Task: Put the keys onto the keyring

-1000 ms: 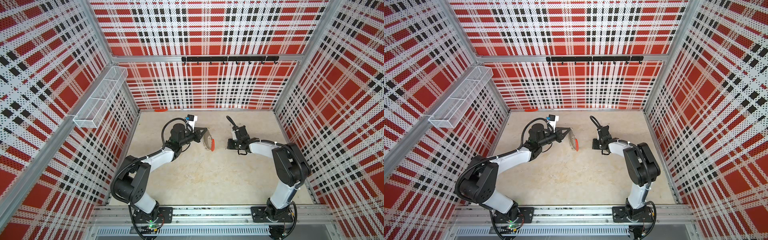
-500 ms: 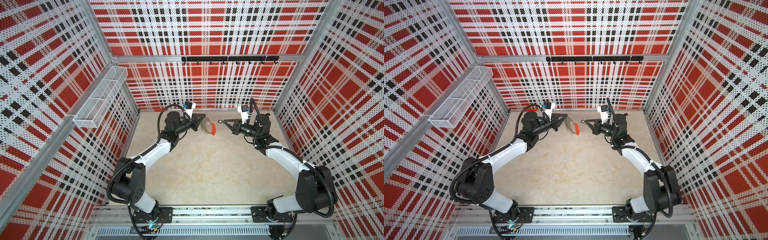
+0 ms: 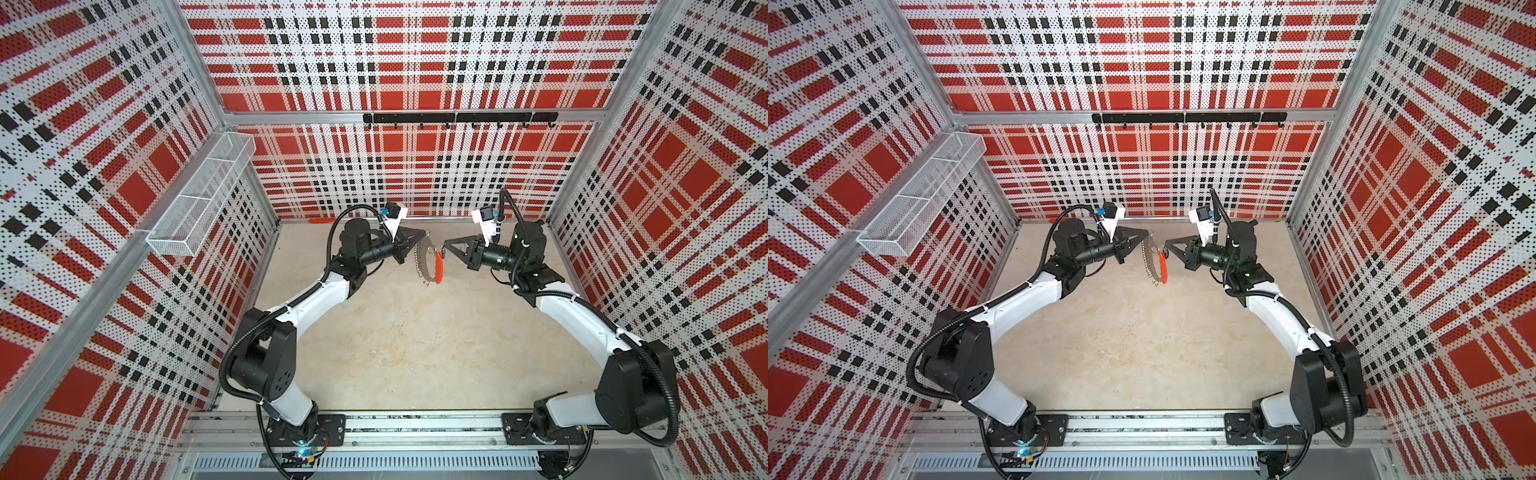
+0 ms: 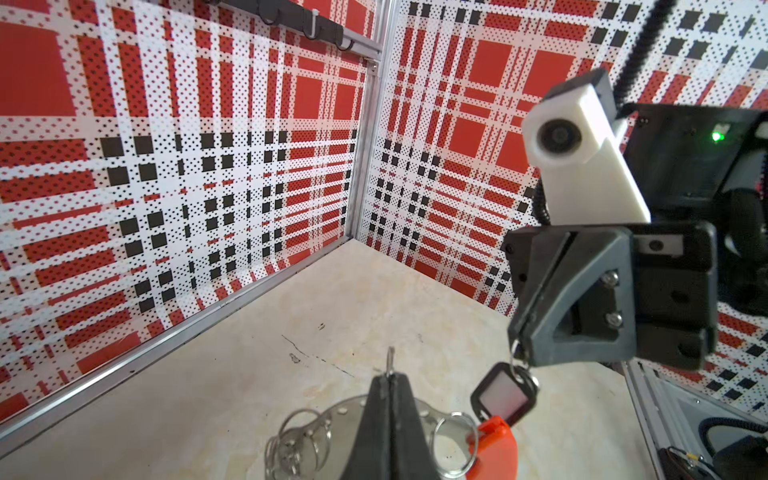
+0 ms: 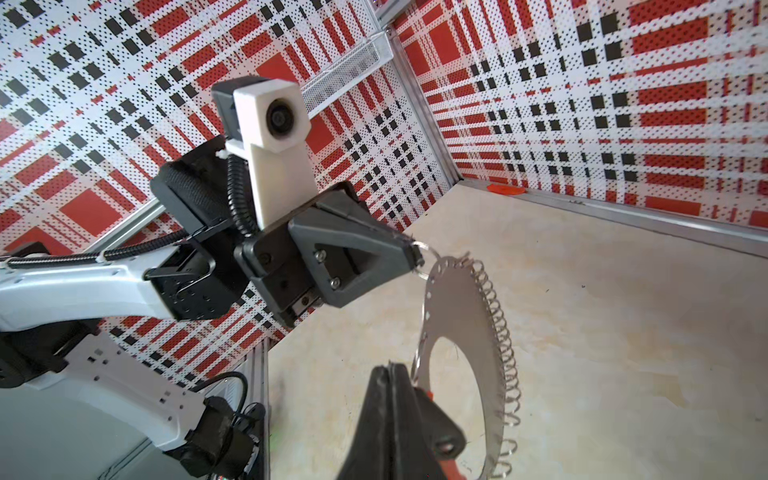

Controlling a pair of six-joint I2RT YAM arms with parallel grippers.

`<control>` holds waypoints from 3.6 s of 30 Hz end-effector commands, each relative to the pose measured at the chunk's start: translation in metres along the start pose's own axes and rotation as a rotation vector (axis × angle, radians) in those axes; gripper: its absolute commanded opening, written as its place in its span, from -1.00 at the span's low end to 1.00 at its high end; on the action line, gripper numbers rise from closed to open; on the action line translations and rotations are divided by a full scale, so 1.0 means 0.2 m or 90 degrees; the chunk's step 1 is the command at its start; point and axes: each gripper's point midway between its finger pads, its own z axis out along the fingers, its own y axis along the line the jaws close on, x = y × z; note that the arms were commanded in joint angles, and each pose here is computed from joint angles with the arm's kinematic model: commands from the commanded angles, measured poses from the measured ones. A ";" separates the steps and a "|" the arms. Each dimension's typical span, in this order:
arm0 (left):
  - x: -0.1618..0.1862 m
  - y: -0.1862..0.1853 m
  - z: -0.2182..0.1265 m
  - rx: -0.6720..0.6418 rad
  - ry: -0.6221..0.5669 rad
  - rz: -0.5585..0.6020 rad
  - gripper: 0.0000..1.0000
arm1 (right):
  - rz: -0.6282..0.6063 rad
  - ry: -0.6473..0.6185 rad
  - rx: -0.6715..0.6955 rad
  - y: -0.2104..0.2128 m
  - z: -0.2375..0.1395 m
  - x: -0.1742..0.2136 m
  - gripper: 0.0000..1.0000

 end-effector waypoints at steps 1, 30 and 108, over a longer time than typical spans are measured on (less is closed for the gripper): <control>-0.06 -0.08 0.00 0.017 -0.028 0.072 -1.00 | -0.041 0.014 0.033 0.01 -0.01 -0.02 -1.00; -0.15 -0.11 0.05 0.039 -0.057 0.016 -1.00 | 0.031 -0.006 0.021 0.01 0.10 -0.12 -1.00; 0.00 0.26 -0.18 -0.204 -0.074 -0.072 -1.00 | 0.173 -0.002 0.236 -0.44 -0.01 0.12 -1.00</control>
